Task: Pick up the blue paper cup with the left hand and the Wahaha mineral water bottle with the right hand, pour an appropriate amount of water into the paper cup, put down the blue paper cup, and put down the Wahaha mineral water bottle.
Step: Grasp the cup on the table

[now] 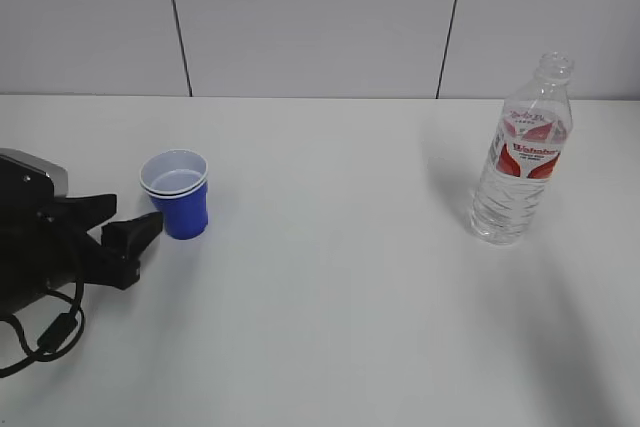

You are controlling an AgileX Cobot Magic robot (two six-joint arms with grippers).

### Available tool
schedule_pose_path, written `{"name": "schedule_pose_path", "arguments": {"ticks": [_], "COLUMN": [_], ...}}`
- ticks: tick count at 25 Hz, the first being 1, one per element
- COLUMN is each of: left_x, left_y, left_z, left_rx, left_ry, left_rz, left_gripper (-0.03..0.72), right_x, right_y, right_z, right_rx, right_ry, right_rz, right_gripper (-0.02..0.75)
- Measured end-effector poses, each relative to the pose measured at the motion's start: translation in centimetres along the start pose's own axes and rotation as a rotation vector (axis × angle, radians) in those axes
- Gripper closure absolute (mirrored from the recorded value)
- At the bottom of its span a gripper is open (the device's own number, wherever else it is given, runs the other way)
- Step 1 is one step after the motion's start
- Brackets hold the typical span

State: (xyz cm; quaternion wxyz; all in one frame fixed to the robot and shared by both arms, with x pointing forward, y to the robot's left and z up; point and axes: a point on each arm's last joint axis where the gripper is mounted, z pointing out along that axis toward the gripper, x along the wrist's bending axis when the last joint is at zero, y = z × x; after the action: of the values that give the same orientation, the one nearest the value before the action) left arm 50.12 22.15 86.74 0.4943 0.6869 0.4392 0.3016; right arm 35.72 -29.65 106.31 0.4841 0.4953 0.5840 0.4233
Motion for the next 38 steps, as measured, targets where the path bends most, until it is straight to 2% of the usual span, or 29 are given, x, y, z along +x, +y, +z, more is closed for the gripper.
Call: {"name": "schedule_pose_path", "arguments": {"ticks": [3,7,10,15,19,23,31,38], "left_x": [0.0,0.3,0.4,0.5,0.2,0.2,0.5,0.0], "left_y": [-0.7,-0.8,-0.8,-0.5,-0.9,-1.2,-1.7,-2.3], "left_z": [0.4,0.6,0.7,1.8,2.7,2.8,4.3,5.1], "left_rx": [0.022,0.026,0.021,-0.001,0.003,0.014,0.008,0.022], "left_ry": [-0.005,0.017,0.035,0.016,-0.034,-0.043,-0.043,-0.051], "left_rz": [-0.003,-0.014,-0.022,-0.009,0.013,0.014,0.010,-0.046], "left_gripper": [0.153,0.070,0.050,0.058,0.113,0.130,0.120,0.074], "right_x": [0.0,0.0,0.0,-0.1,-0.1,-0.1,-0.1,-0.1], "right_y": [0.0,0.0,0.0,0.3,0.4,0.4,0.4,0.4], "right_z": [0.0,0.0,-0.1,-1.0,-1.2,-1.2,-1.2,-1.2], "right_rx": [0.000,0.002,0.007,-0.032,-0.044,-0.044,-0.044,-0.044], "right_ry": [0.000,0.000,0.001,-0.005,-0.006,-0.006,-0.006,-0.006], "right_rz": [0.000,0.000,0.013,0.019,0.021,0.021,0.021,0.021], "right_gripper": [0.170,0.170,0.170,0.170,0.170,0.170,0.170,0.170]}}
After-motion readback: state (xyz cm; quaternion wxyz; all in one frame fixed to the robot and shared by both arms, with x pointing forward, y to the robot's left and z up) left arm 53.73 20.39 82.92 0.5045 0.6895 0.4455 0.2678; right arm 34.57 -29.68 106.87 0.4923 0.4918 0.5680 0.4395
